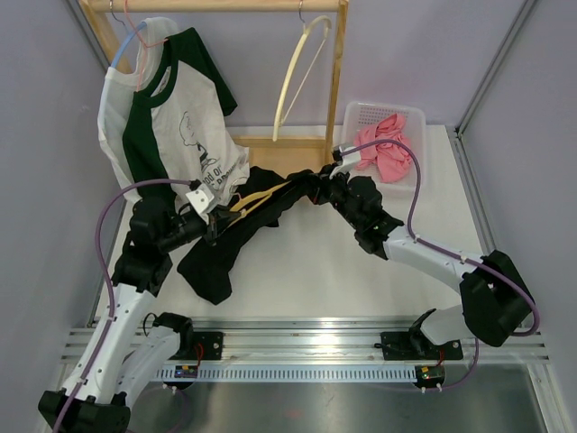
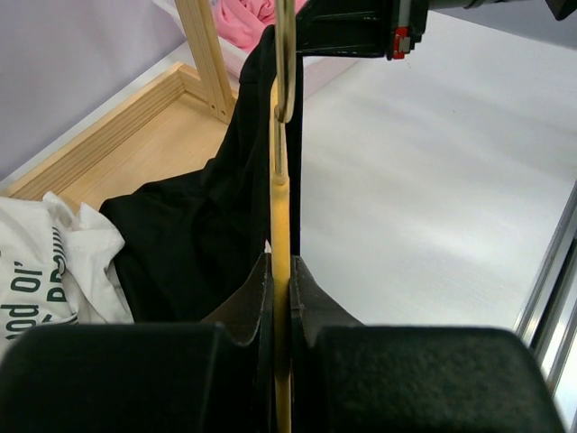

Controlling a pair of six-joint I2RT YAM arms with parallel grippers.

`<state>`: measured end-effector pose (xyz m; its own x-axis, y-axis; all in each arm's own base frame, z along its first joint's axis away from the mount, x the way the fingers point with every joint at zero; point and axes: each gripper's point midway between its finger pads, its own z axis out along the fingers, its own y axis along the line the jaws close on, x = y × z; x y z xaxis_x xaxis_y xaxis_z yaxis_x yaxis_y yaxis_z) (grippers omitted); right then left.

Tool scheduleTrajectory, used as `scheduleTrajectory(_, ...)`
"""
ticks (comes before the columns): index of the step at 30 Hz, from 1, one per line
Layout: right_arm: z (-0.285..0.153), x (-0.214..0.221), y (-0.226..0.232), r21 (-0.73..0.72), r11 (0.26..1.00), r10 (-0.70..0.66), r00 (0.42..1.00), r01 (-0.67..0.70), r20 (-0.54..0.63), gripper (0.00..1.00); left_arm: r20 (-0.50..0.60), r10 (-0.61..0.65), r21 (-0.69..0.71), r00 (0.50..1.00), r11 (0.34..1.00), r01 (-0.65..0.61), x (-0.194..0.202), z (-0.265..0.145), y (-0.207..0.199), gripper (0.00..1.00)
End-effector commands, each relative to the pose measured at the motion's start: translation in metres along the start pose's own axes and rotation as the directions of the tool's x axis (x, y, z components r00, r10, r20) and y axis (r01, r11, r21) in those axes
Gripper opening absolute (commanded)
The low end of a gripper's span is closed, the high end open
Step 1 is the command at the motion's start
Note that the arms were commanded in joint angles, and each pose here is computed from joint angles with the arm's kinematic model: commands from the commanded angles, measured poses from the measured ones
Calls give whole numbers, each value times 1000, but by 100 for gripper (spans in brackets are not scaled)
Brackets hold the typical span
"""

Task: Remove the t-shirt from the hanger
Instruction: Remove the tshirt from the hanger

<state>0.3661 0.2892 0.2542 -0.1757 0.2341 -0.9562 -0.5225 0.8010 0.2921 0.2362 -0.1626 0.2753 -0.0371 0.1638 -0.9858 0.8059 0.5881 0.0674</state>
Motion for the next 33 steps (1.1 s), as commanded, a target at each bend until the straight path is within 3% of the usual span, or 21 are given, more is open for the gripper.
scheduleTrajectory(1, -9, -46, -33, 170, 985, -31, 991, 9, 130, 0, 40, 90, -18, 995, 996, -89, -22, -7, 0, 0)
scheduleTrajectory(21, -32, -53, -82, 330, 944, -38, 981, -28, 190, 0, -57, 147, 9, 988, 989, -146, -5, -9, -5, 0)
scheduleTrajectory(33, -25, -47, -94, 350, 937, -40, 986, -20, 164, 0, 37, 214, 67, 976, 974, -216, -26, -33, -34, 0)
